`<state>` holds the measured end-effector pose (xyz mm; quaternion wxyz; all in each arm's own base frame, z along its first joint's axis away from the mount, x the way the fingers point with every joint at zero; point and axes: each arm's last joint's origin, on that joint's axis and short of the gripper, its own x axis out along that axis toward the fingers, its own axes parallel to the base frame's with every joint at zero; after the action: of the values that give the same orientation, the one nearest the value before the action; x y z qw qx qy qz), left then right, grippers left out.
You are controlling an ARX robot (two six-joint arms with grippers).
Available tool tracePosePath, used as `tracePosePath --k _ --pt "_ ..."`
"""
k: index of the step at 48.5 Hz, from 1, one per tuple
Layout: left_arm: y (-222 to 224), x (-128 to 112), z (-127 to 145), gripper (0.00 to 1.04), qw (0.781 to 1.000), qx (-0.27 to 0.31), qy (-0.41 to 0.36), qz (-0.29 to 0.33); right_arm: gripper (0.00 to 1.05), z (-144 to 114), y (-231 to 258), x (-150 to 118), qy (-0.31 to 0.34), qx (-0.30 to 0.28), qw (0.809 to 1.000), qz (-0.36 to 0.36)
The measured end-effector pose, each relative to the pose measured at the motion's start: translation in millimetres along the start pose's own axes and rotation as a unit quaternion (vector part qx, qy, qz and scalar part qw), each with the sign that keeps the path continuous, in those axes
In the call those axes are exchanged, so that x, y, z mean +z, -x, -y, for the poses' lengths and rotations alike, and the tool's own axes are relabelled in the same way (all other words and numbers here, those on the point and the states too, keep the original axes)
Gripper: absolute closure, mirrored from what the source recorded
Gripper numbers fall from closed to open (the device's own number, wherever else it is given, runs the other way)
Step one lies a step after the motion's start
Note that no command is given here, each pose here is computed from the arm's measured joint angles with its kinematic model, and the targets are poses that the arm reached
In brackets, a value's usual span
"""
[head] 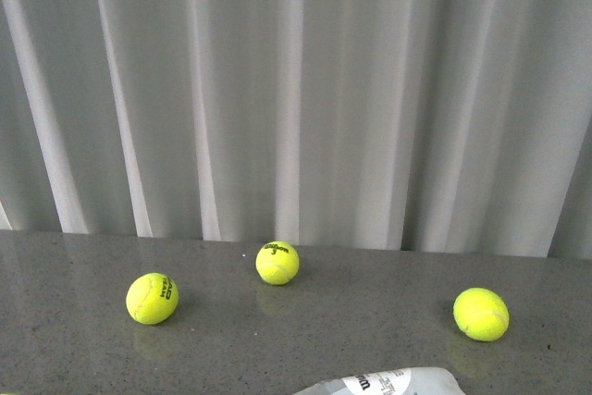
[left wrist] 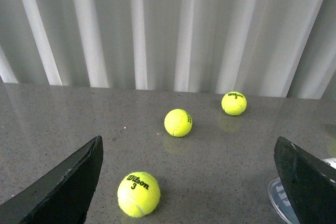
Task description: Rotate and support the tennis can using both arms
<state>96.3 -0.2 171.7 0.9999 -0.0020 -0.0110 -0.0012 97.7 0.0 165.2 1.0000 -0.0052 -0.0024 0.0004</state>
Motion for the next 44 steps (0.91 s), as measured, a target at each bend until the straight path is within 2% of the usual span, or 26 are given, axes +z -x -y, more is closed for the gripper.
tracePosePath --k 12,23,37,41,44 --pt "0.1 0.1 0.0 0.07 1.000 0.000 0.000 0.001 0.99 0.0 0.0 -0.4 0.000 0.000 1.000 -0.002" --pt "0.1 0.1 0.0 0.07 1.000 0.000 0.000 0.001 0.64 0.0 0.0 -0.3 0.000 0.000 1.000 -0.002" --pt "0.1 0.1 0.0 0.07 1.000 0.000 0.000 0.001 0.15 0.0 0.1 -0.4 0.000 0.000 1.000 -0.002" --pt "0.1 0.1 0.0 0.07 1.000 0.000 0.000 0.001 0.05 0.0 0.1 -0.4 -0.001 0.000 1.000 -0.002" --pt "0.1 0.1 0.0 0.07 1.000 0.000 0.000 0.001 0.07 0.0 0.1 -0.4 0.000 0.000 1.000 -0.002"
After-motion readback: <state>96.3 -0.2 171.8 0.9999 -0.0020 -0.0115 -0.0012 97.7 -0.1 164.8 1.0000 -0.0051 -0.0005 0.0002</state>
